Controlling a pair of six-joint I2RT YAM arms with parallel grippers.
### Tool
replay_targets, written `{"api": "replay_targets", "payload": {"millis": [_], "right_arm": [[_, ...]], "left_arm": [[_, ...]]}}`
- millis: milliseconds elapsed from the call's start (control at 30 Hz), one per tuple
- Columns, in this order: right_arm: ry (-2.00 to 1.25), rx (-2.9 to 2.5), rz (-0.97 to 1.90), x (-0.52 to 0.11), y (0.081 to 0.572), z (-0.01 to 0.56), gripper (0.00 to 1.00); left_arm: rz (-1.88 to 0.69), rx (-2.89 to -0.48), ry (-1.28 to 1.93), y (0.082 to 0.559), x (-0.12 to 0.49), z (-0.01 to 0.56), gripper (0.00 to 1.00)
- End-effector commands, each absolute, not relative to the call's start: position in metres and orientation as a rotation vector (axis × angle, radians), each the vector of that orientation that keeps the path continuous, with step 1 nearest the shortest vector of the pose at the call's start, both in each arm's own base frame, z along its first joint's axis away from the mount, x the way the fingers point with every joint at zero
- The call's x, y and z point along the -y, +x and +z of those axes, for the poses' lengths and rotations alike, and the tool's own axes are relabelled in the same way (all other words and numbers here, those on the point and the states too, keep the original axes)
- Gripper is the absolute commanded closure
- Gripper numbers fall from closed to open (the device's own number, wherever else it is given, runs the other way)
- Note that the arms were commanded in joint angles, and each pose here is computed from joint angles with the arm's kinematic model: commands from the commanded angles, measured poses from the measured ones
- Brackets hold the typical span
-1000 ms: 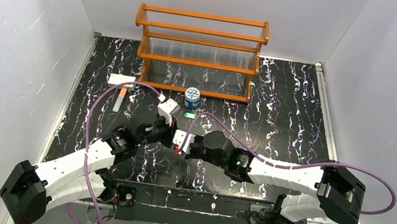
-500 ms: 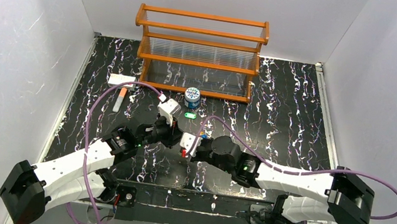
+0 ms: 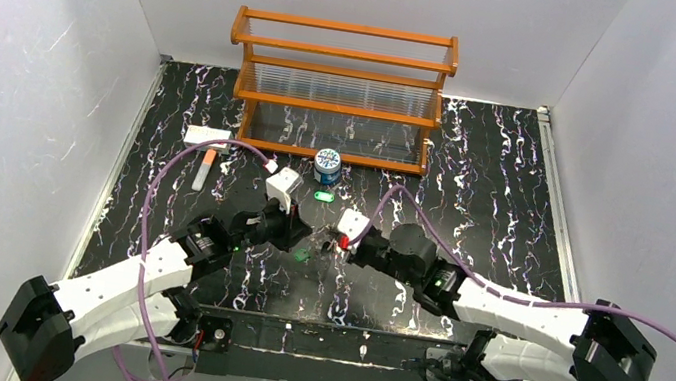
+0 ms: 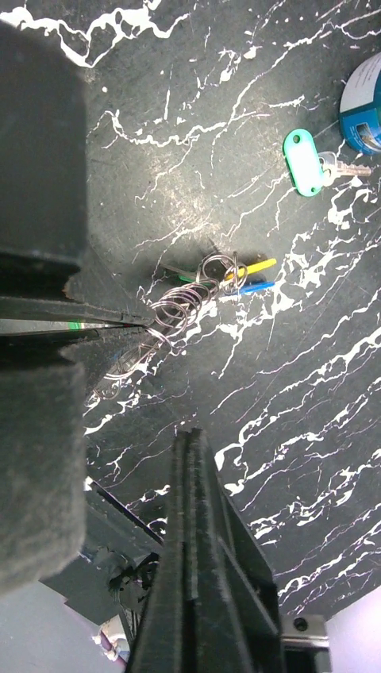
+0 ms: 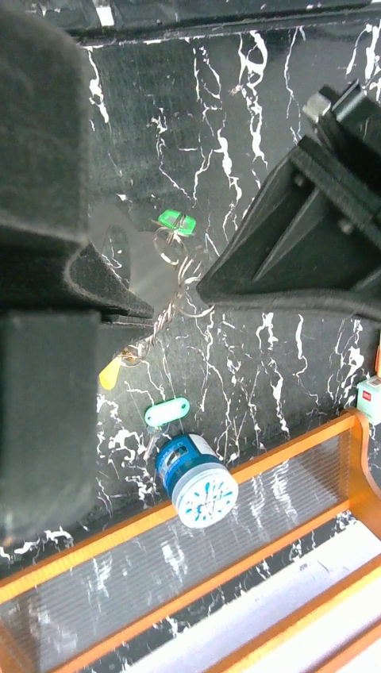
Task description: Put the keys on the keyring
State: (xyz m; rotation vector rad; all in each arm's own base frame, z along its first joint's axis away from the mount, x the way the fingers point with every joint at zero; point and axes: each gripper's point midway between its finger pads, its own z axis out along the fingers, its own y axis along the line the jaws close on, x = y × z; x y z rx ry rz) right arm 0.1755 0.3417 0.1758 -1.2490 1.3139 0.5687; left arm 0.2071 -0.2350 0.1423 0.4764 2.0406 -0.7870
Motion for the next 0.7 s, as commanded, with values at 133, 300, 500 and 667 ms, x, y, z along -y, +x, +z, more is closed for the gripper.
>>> {"api": "replay_targets", "payload": {"millis": [133,300,500,667], "right_arm": [[-1.211,-1.303,0.738,-0.345,0.174,0.192,0.99],[-1.226,-1.309,0.782,-0.350,0.172,0.191,0.91],[-1.250,-1.305,0.832,-0.359,0.169,0.191,0.45],[-1.199,-1.329,0.852,-0.362,0.174,0.196,0.25]], "left_arm": [[-0.764,-2.039,0.425,0.209,0.227,0.147,1.00],[-0.807,-2.042,0.336,0.211,0.231,0.150,1.00],[-0.634,-2.101,0.226,0.217,0.200,0.162,1.00],[-0.447,-2.099,0.150,0.216,0.160,0.189,1.00]]}}
